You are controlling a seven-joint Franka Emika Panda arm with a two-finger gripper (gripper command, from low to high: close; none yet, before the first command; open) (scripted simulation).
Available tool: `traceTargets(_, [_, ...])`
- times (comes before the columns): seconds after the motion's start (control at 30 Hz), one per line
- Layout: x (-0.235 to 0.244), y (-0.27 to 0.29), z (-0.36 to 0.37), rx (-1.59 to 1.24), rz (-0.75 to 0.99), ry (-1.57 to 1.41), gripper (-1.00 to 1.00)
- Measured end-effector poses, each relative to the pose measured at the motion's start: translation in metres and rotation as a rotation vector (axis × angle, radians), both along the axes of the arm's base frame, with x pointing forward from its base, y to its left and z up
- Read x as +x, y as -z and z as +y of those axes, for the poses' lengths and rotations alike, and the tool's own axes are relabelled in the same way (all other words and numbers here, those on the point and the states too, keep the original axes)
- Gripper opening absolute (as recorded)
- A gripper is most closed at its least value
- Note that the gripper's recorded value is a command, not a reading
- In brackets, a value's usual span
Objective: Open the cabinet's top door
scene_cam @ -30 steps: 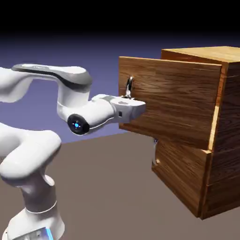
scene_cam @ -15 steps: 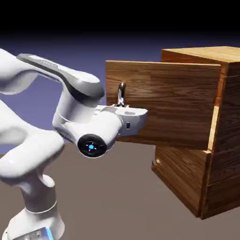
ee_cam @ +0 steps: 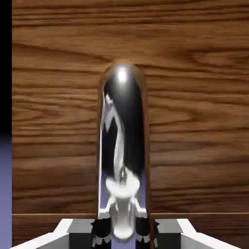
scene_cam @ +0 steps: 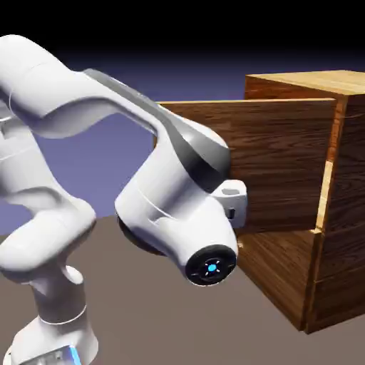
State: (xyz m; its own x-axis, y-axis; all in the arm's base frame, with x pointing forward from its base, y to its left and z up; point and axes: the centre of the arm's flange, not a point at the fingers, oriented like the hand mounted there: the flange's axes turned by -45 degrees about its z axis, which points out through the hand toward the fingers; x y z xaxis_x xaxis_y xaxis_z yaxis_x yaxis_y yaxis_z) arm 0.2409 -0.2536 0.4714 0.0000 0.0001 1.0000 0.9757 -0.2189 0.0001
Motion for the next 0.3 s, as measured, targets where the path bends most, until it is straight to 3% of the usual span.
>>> traceTargets(0.23, [0.015, 0.000, -0.051, 0.000, 0.000, -0.155, -1.00])
traceTargets(0.27, [0.017, 0.000, -0.055, 0.000, 0.000, -0.167, 1.00])
traceTargets(0.3, [0.018, 0.000, -0.054, 0.000, 0.000, -0.168, 1.00])
